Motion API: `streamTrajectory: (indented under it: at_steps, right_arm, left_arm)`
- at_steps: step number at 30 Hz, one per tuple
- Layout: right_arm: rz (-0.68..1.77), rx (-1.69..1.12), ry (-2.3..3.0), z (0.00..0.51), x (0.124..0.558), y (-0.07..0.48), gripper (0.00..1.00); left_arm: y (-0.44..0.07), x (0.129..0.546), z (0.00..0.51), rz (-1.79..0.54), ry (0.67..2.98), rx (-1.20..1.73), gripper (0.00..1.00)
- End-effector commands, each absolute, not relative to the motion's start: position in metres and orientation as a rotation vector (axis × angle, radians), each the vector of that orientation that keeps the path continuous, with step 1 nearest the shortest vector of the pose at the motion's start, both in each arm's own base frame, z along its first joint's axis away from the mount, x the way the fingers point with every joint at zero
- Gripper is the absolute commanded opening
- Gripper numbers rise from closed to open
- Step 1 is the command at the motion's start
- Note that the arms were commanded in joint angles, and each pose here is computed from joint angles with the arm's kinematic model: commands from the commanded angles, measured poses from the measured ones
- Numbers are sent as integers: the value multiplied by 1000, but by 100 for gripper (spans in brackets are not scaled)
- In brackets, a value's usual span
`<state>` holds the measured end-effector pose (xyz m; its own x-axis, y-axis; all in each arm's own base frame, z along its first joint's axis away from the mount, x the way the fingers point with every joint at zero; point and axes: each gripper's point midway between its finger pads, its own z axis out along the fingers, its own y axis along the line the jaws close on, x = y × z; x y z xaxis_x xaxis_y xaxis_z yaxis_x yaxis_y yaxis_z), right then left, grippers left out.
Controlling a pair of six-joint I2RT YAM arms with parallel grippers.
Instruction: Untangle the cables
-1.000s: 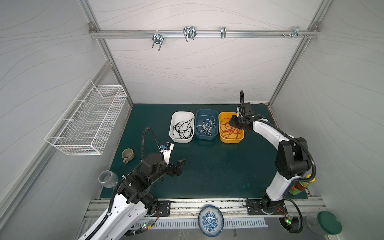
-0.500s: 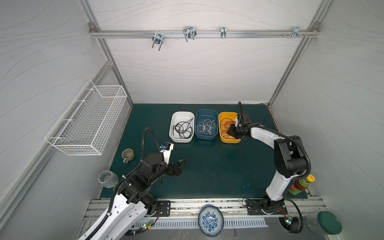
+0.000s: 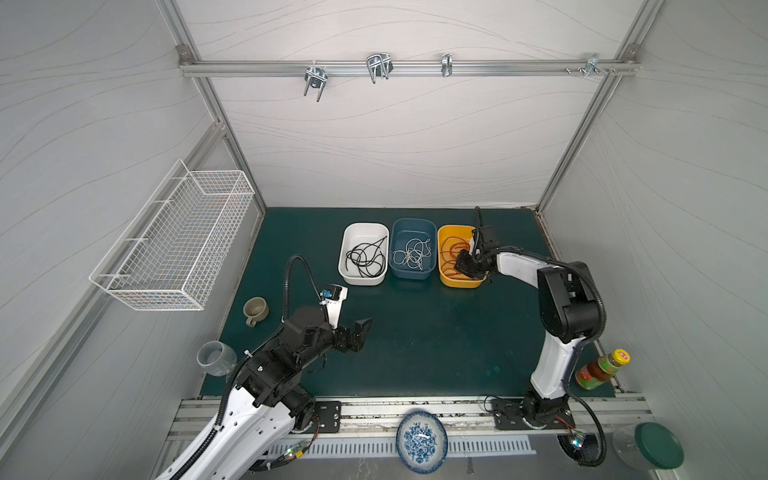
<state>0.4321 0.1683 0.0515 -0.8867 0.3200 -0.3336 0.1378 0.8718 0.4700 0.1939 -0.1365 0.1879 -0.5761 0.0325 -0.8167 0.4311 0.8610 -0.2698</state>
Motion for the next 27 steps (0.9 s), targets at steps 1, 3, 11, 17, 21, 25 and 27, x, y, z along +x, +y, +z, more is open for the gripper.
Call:
streamTrajectory:
  at_steps: [1, 3, 11, 17, 21, 25, 27]
  right_arm:
    - [603, 306, 2589, 82, 440, 165, 21]
    - [598, 277, 2577, 97, 443, 166, 24]
    - [552, 218, 2469, 159, 441, 156, 37]
    - [554, 170, 2353, 211, 423, 149, 50]
    - [533, 132, 2279, 245, 402, 139, 60]
    - [501, 105, 2205, 269, 374, 125, 73]
    - [471, 97, 2160, 279, 361, 116, 83]
  left_arm:
    - [-138, 198, 203, -570, 2084, 331, 99]
    - [-138, 198, 203, -567, 2086, 327, 99]
    - [-136, 199, 202, -557, 2095, 318, 99]
    - [-132, 202, 202, -532, 2106, 281, 99]
    - [-124, 206, 203, -499, 2113, 206, 99]
    - [-113, 213, 204, -440, 2131, 118, 99]
    - [-106, 217, 207, -404, 2136, 58, 99]
